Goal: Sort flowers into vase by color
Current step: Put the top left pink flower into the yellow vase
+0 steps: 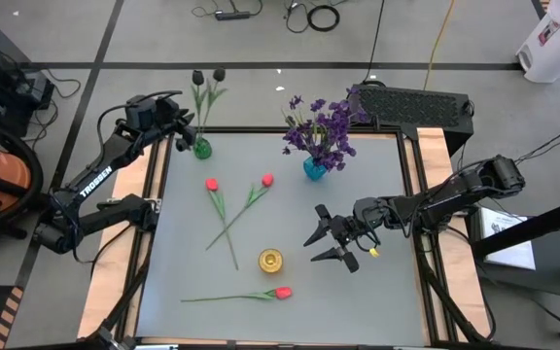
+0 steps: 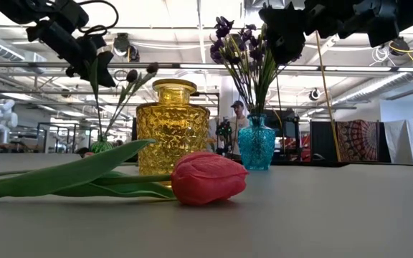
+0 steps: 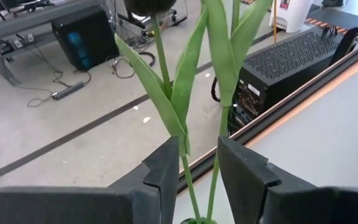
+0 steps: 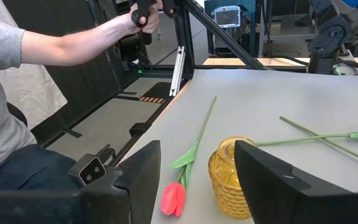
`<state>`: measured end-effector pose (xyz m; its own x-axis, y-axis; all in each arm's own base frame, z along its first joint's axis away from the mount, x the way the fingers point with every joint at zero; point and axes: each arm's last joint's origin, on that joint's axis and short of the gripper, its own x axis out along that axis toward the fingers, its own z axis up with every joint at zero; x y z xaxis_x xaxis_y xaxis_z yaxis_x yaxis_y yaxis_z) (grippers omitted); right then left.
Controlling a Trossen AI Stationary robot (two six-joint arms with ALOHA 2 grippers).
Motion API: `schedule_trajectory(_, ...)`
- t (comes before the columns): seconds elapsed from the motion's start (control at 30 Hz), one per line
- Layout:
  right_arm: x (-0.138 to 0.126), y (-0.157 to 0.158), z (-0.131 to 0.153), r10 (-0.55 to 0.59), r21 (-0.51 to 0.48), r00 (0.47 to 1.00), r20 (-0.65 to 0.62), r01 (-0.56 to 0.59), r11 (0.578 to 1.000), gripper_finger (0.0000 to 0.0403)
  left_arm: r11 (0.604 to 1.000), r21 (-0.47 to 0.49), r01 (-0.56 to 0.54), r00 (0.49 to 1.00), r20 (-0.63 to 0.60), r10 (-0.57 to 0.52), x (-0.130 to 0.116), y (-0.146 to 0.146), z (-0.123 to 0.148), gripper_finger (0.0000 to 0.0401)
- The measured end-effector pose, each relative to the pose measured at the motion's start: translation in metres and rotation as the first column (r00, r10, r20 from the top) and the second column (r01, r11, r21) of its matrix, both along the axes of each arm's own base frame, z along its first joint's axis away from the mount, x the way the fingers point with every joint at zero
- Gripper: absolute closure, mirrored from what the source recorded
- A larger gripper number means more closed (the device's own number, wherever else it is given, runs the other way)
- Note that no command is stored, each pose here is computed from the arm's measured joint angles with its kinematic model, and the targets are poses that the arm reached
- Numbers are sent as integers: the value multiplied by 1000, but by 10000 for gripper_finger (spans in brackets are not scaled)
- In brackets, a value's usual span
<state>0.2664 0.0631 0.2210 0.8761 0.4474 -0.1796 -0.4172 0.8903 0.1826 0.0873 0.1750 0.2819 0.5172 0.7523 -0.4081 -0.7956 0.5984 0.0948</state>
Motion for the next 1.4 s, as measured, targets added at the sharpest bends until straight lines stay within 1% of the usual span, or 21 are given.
schedule_trajectory(0.2,0,0,0,0,0,1000,-2,0,1000,206,1000,7,-6,1000,0,6,0,0,1,283)
schedule_trajectory(0.3,0,0,0,0,0,1000,-3,0,1000,206,999,33,-9,1000,11,9,-1,-2,4,283)
schedule_trajectory(0.43,0,0,0,-2,9,1000,-8,2,1000,206,995,96,-13,999,47,9,-4,-9,15,283)
schedule_trajectory(0.6,0,0,0,-3,15,1000,-11,3,1000,206,984,178,-19,996,88,3,-12,-25,29,283)
schedule_trajectory(0.73,0,0,0,-3,16,1000,-11,3,1000,206,968,251,-12,992,128,-21,-18,-39,41,283)
schedule_trajectory(0.87,0,0,0,-3,16,1000,-11,3,1000,206,948,319,20,984,163,-75,-23,-52,54,283)
schedule_trajectory(0.97,0,0,0,-3,16,1000,-11,3,1000,206,935,354,17,980,178,-85,-27,-60,64,283)
schedule_trajectory(1.07,0,0,0,-3,16,1000,-11,4,1000,206,924,381,5,971,219,-96,-31,-70,73,283)
schedule_trajectory(1.13,0,0,-1,-3,15,1000,-14,4,1000,206,916,400,27,958,250,-137,-34,-78,79,283)
schedule_trajectory(1.23,0,0,-1,-3,15,1000,-14,4,1000,206,909,406,97,923,306,-235,-37,-91,85,283)
schedule_trajectory(1.33,0,0,-1,-3,15,1000,-14,4,1000,206,890,409,202,862,357,-360,-39,-103,91,283)
schedule_trajectory(1.4,0,0,-1,-3,15,1000,-14,4,1000,206,865,402,300,810,372,-454,-39,-111,91,283)
